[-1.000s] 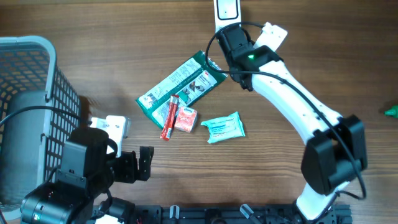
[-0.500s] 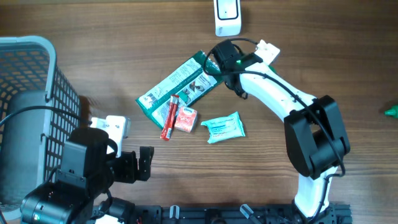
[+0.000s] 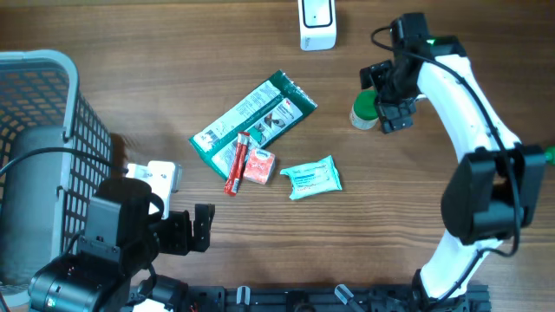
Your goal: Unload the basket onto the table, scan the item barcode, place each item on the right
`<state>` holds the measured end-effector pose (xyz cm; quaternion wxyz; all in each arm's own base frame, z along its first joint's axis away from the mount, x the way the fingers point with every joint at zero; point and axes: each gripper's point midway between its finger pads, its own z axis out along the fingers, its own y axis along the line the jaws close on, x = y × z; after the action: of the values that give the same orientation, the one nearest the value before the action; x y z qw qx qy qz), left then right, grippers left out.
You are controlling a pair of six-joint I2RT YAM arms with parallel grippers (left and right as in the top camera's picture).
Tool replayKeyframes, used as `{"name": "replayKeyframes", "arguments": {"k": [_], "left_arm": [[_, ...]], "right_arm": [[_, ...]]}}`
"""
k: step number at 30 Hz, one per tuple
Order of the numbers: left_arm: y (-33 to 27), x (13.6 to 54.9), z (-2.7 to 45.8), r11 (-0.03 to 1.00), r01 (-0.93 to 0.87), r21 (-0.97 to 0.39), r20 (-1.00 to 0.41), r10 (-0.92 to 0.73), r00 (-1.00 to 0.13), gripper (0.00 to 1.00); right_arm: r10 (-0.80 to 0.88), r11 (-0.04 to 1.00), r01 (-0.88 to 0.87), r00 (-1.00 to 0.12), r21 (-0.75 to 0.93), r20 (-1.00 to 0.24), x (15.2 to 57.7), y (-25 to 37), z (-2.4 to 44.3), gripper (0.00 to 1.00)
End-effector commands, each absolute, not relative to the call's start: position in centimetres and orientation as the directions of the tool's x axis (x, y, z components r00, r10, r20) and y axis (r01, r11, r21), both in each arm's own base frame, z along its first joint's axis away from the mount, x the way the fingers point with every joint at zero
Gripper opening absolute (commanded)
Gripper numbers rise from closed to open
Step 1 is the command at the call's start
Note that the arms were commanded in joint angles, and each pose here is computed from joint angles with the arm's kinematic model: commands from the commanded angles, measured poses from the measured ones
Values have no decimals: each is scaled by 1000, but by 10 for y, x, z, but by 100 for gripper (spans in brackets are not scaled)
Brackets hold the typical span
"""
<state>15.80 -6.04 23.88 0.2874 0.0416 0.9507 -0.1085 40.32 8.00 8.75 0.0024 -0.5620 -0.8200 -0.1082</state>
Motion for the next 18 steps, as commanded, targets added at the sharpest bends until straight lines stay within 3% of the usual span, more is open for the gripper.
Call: {"name": "replayKeyframes", "arguments": {"k": [1, 8, 10, 12, 14, 16, 18], "left_arm": [[-61, 158, 242, 972, 150, -180, -568, 22, -823, 100], [-60, 158, 242, 972, 149, -180, -568, 21, -823, 100], [-60, 158, 242, 972, 150, -180, -568, 22, -823, 100], [-60, 158, 242, 972, 149, -180, -568, 21, -823, 100], [-60, 158, 242, 972, 149, -180, -568, 21, -823, 100], [-60, 158, 242, 972, 149, -180, -568, 21, -823, 100], [-60, 158, 242, 972, 149, -180, -568, 21, -823, 100]], "right_arm": [[922, 325, 937, -343, 125, 177, 404, 87, 57, 100], [920, 355, 928, -369, 118, 135, 415, 82, 35, 99], [897, 415, 902, -428, 121, 110, 415, 79, 34, 86], [835, 529, 838, -542, 136, 94, 415, 79, 34, 77], [704, 694, 707, -706, 137, 75, 410, 78, 34, 61], [468, 863, 475, -880, 171, 84, 402, 85, 35, 64], [188, 950, 206, -977, 236, 97, 389, 95, 39, 71]]}}
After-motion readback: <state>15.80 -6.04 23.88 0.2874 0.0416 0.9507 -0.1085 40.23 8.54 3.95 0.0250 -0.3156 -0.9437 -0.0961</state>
